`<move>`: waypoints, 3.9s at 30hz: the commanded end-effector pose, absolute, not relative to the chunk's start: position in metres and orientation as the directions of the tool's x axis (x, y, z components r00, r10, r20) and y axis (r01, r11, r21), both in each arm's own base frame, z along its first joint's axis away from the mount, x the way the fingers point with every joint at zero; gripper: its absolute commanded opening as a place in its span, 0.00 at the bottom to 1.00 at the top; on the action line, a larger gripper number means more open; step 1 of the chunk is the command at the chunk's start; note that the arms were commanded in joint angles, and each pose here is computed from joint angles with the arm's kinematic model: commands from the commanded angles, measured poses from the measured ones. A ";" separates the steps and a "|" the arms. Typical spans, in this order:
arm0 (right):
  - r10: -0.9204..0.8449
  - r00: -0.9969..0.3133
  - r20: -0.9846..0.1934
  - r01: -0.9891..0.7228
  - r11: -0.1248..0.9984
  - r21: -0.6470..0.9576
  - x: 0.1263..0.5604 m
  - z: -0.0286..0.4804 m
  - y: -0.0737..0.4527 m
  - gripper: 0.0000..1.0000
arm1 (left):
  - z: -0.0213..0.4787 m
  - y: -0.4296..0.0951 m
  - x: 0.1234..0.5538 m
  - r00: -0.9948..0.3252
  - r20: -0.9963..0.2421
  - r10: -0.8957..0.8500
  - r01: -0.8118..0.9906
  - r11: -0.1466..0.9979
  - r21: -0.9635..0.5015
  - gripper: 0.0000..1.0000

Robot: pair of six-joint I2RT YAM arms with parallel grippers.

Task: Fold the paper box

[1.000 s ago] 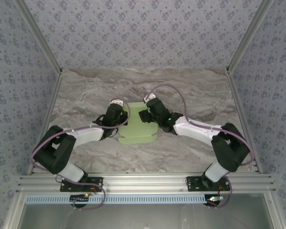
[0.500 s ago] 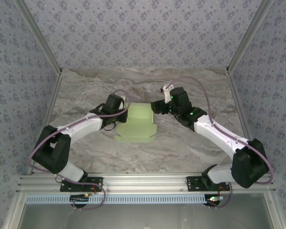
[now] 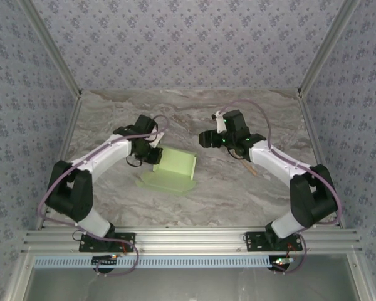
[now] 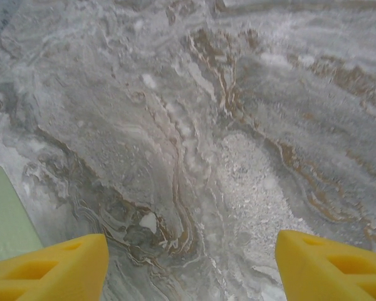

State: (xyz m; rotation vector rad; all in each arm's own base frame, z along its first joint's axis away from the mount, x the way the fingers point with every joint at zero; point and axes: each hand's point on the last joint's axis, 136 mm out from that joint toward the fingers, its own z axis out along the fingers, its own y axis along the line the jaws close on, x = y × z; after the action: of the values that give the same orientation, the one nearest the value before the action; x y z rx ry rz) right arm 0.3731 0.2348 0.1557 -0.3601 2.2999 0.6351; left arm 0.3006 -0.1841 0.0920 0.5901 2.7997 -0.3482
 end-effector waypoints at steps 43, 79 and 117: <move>-0.206 -0.816 -0.540 -0.390 0.886 0.251 0.349 0.078 0.238 0.67 | 0.134 -0.222 0.336 -0.810 -0.265 0.523 0.582 0.773 -0.252 0.54; -0.320 -0.772 -0.549 -0.565 0.741 0.363 0.284 0.078 0.298 0.54 | 0.089 -0.072 0.274 -0.767 -0.499 -0.404 -0.156 0.871 -0.465 0.57; -0.469 -0.763 -0.444 -0.431 0.882 -0.191 0.291 0.024 0.272 0.09 | 0.067 -0.077 0.241 -0.796 -0.473 -0.377 -0.134 0.872 -0.470 0.57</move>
State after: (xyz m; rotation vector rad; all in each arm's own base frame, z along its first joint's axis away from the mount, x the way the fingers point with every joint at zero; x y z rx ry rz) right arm 0.2912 0.2993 0.0373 -0.6617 2.5181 0.1019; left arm 0.2433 -0.0722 0.0680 -0.4009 2.4644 -0.5453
